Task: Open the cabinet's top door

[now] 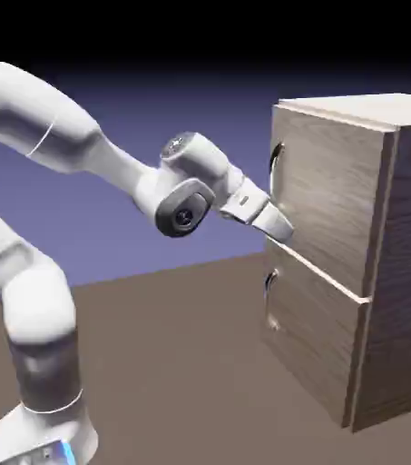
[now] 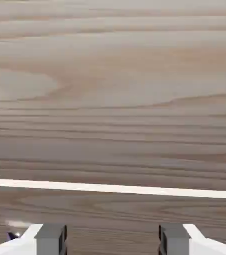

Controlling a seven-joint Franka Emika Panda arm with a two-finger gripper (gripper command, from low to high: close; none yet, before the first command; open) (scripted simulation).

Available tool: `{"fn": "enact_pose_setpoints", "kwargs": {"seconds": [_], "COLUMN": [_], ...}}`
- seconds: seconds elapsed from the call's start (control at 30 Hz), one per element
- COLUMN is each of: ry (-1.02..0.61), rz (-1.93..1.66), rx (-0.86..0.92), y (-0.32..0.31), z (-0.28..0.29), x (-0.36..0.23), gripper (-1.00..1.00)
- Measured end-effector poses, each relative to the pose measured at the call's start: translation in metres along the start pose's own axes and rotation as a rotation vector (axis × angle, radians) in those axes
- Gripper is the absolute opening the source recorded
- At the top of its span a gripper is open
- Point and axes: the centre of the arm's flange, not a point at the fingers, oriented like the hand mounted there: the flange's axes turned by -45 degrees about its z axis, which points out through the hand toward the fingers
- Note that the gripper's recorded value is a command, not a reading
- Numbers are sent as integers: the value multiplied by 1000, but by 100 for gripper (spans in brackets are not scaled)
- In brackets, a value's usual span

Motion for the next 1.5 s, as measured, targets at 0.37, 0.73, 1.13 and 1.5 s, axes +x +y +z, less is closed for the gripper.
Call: {"fn": "enact_pose_setpoints", "kwargs": {"seconds": [0.37, 0.73, 1.13, 1.5], "ry": [119, 248, 398, 537], "rz": [66, 104, 112, 97], "rx": [-2, 5, 10, 0], "y": [10, 4, -20, -52], "z": [-41, -72, -88, -80], "x": [22, 28, 23, 11], "gripper": [0, 0, 0, 0]}}
